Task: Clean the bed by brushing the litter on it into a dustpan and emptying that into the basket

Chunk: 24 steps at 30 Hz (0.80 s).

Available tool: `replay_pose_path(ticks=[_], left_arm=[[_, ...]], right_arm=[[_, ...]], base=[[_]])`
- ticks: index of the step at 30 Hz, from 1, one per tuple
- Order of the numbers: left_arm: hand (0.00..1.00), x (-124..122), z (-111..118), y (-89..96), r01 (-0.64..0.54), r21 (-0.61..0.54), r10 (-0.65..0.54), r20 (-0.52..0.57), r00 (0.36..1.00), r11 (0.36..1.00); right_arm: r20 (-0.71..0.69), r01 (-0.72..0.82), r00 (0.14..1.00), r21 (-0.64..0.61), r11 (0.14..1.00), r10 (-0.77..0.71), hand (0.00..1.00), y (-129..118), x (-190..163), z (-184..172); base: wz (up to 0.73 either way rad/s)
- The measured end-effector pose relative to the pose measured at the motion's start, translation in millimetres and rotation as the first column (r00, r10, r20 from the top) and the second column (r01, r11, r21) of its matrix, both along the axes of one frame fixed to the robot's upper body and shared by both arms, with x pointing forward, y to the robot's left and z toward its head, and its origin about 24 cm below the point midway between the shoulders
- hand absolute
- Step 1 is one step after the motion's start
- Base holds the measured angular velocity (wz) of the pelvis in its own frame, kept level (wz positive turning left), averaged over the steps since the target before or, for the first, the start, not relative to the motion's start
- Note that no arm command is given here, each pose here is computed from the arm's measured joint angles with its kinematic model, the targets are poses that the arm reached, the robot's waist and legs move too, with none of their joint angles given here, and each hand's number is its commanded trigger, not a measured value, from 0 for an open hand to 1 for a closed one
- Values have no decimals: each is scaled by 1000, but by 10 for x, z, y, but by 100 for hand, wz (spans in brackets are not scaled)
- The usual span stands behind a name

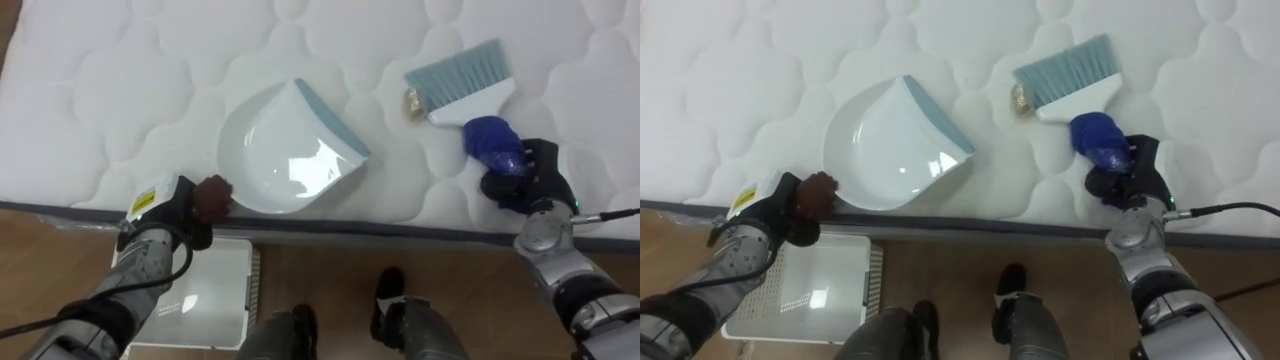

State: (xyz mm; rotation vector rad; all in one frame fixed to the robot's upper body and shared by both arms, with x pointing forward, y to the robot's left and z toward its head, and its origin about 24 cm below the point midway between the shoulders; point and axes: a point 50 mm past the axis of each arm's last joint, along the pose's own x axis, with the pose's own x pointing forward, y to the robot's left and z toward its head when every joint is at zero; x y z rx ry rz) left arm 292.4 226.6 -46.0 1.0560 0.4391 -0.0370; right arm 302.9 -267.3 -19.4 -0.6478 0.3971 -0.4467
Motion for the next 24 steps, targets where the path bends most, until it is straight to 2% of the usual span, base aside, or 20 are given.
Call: replay_pose_path(ticks=[8,11,14,17,20,22,24], left_arm=[[100,47,52,-50,42,37,-43,21,999,998],[100,73,89,-23,55,68,-57,29,998,996],[100,116,144,4,71,110,-76,40,996,991],[100,165,251,127,95,222,-112,64,992,970],[100,182,293,165,121,305,-149,69,986,945],[100,193,351,256,111,376,-152,82,985,920],[100,215,402,294,98,410,-152,101,983,907]], right_arm=[[1,-3,1000,-17,1000,4,100,-24,3,16],[-2,-43,999,-80,996,43,100,-26,70,94],[-21,-76,997,-173,982,73,100,-94,122,190],[-35,-116,993,-284,952,111,100,-138,214,335],[-71,-135,991,-398,907,117,100,-277,225,441],[-95,-157,987,-487,859,127,100,-331,275,553],[-100,-153,988,-528,835,117,100,-373,295,618]], base=[[0],[-8],[0],[-1],[-3],[-2],[2]])
